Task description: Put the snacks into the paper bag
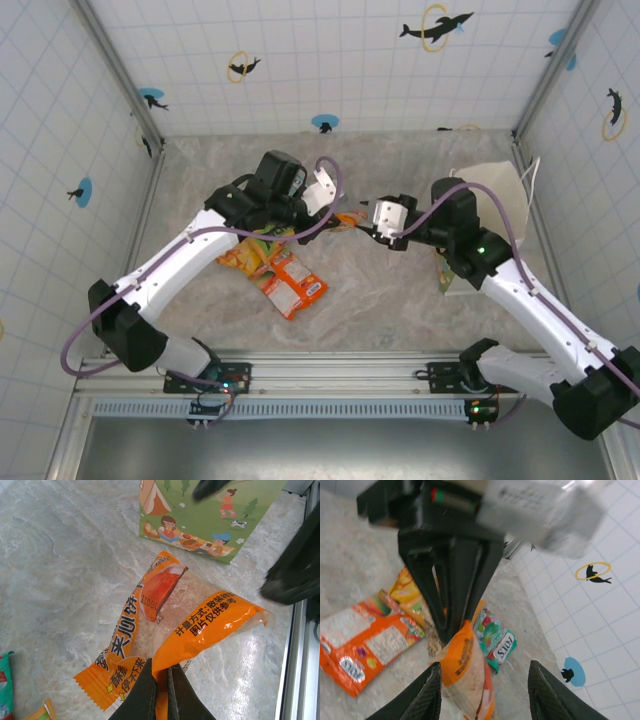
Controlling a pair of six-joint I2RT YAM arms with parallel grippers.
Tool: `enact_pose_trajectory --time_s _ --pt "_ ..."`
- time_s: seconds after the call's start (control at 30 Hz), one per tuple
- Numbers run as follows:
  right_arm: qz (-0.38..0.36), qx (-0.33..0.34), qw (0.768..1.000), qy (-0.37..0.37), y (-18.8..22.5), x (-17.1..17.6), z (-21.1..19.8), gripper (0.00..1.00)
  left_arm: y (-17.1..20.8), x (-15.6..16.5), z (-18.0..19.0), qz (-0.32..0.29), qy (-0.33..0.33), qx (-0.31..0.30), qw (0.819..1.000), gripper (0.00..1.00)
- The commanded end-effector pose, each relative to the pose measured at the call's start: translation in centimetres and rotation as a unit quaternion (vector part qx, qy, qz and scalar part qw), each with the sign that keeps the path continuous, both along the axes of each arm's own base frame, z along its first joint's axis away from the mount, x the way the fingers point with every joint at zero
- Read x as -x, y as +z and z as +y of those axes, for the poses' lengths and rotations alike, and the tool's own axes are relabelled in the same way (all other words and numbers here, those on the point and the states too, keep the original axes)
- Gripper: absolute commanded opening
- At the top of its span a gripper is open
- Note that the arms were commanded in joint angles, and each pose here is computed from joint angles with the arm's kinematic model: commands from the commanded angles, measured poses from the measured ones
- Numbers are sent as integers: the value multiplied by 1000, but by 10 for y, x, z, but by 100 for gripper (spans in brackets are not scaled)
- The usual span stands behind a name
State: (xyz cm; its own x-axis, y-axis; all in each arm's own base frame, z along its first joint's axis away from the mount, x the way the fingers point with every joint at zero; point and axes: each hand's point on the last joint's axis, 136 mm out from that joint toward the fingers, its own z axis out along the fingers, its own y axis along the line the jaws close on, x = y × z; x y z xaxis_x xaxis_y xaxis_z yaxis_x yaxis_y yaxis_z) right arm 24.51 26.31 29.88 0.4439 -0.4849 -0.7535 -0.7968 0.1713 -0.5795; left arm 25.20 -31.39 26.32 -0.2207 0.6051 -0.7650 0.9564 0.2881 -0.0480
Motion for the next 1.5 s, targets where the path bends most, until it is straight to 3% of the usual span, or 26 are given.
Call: enact_pose_trajectory --time_s 0.0,0.3,0.6,0.93,1.07,1.3,1.47 --pt "-46 65 996 25 -7 -3 1 49 21 5 2 2 -4 21 1000 5" --pt "-56 121 989 63 -28 -3 9 48 29 7 -1 0 -12 30 999 5" --pt "-83 104 988 74 -22 -1 23 43 26 8 -4 9 -20 34 999 6" --pt "-110 91 988 53 -14 -4 20 23 32 9 -4 4 -19 44 999 10" --pt "-126 80 988 47 -7 -2 18 18 36 6 -1 -12 -5 48 999 19" --pt "-139 74 988 5 0 -8 7 15 43 -5 13 -51 44 42 997 54" --pt "-152 34 986 -56 24 -19 -6 14 51 -21 30 -91 121 55 987 65"
